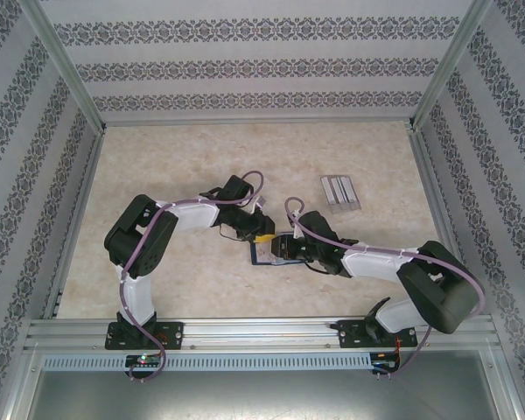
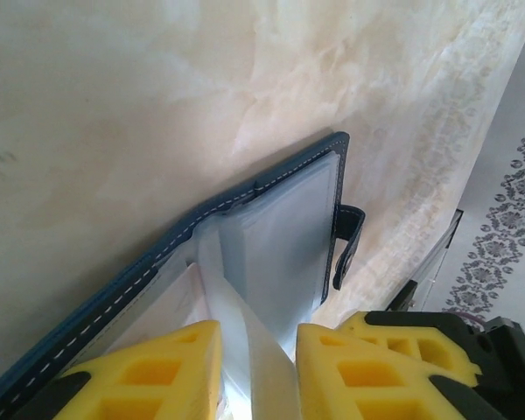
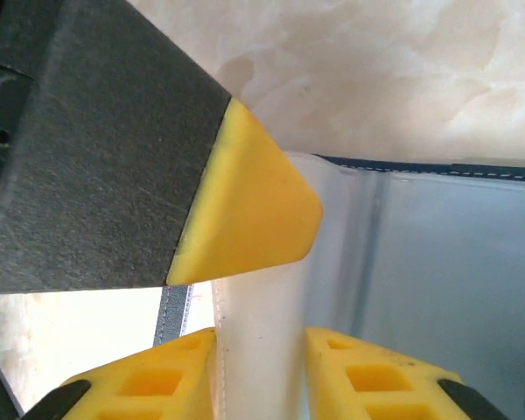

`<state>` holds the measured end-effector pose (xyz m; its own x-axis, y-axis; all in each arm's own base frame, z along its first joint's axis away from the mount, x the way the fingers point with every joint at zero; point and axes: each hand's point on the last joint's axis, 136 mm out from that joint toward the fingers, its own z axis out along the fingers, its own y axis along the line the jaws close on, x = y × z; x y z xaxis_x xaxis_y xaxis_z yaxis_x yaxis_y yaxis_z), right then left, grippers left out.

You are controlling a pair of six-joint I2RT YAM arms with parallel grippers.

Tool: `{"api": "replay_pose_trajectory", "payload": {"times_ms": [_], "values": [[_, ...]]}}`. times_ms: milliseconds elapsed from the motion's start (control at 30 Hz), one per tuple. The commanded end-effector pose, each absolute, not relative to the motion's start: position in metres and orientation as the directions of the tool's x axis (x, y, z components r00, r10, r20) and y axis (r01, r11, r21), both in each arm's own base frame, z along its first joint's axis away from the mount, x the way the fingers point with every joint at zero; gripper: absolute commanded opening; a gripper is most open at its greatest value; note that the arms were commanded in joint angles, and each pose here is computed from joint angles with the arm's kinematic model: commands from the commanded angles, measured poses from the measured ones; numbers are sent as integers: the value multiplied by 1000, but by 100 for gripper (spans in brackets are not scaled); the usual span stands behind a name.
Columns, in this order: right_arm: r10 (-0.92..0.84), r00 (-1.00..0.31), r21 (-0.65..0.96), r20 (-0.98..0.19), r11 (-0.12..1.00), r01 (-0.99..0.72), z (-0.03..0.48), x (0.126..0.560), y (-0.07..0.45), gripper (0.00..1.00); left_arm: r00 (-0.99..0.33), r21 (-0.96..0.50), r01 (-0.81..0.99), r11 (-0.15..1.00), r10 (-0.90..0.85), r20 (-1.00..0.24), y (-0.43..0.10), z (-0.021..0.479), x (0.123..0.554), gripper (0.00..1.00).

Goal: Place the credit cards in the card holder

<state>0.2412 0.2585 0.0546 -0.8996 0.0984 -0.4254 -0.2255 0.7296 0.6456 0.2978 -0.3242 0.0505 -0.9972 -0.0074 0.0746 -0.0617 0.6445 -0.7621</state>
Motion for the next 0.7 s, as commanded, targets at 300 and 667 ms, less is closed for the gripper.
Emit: {"api": "replay_pose_trajectory", "payload": {"times_ms": [300,667], "values": [[104,-895,669,-435,703,-243,58,241,258,33,-998,-654,46,755,60,-1,-308,43,303,25],[88,-911,687,-402,687,-237,54,240,256,38,-997,-617,67,784,74,-13,-302,40,304,19]]}}
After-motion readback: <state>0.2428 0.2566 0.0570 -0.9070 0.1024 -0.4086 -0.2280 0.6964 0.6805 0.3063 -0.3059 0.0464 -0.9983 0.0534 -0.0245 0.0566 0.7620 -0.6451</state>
